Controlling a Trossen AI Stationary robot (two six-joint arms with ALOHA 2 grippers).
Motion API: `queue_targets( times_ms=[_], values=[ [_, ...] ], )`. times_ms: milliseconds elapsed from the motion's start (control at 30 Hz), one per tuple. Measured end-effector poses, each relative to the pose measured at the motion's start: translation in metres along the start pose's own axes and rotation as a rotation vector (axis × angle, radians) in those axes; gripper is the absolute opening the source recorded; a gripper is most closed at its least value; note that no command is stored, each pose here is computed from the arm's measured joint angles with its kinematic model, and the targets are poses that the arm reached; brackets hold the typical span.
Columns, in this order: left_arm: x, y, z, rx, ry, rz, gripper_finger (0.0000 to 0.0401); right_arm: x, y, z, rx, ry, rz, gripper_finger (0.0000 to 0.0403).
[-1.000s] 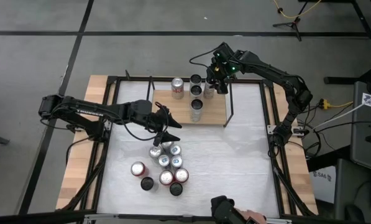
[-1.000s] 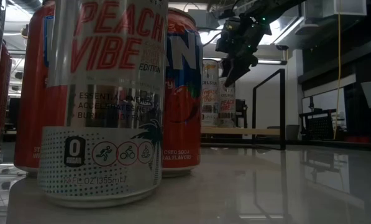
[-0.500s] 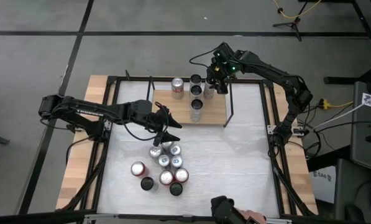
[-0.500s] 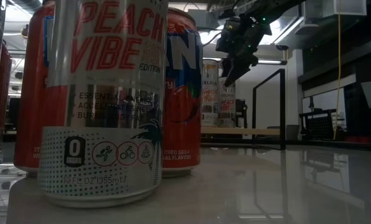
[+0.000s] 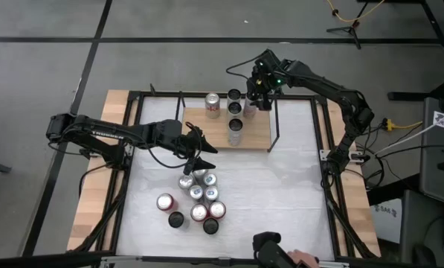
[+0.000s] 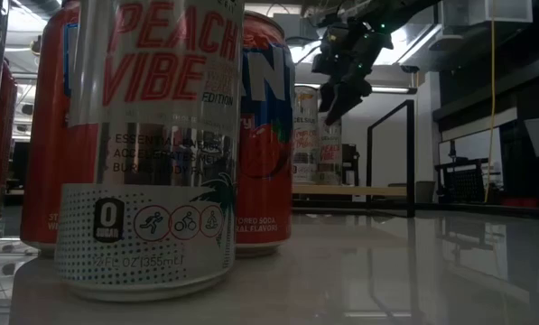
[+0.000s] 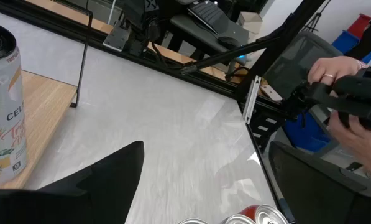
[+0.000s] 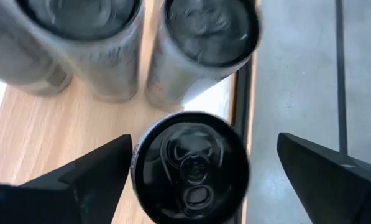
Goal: Place canned beverage on shelf
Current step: Put the red silver soda can onto the shelf aligned with the other red silver soda can
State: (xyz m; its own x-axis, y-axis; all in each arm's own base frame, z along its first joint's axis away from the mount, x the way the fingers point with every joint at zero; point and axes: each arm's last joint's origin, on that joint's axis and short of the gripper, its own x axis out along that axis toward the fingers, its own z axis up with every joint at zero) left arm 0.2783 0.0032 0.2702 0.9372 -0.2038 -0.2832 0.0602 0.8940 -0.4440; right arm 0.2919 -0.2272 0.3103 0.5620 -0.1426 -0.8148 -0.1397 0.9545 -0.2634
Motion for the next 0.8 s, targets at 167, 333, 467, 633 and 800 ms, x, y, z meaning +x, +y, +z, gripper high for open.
queue_targets(
  times_ms=[167, 333, 467, 633, 800],
  values=[
    [0.0, 0.0, 0.0, 0.0, 0.0, 0.0, 0.0341, -0.018, -0.006, 0.011, 0.056, -0.026, -0.027, 0.0391],
    [0.0, 0.0, 0.0, 0.0, 0.0, 0.0, 0.0341, -0.044, -0.007, 0.022, 0.108, -0.033, -0.006, 0.039],
    [0.0, 0.0, 0.0, 0.0, 0.0, 0.0, 0.0341, -0.066, -0.005, 0.029, 0.131, -0.023, 0.017, 0.039],
    [0.0, 0.0, 0.0, 0.0, 0.0, 0.0, 0.0341, -0.092, 0.0, 0.039, 0.178, -0.027, 0.035, 0.039],
    [0.0, 0.0, 0.0, 0.0, 0.0, 0.0, 0.0341, -0.106, 0.019, 0.058, 0.155, -0.051, 0.065, 0.039]
  ],
)
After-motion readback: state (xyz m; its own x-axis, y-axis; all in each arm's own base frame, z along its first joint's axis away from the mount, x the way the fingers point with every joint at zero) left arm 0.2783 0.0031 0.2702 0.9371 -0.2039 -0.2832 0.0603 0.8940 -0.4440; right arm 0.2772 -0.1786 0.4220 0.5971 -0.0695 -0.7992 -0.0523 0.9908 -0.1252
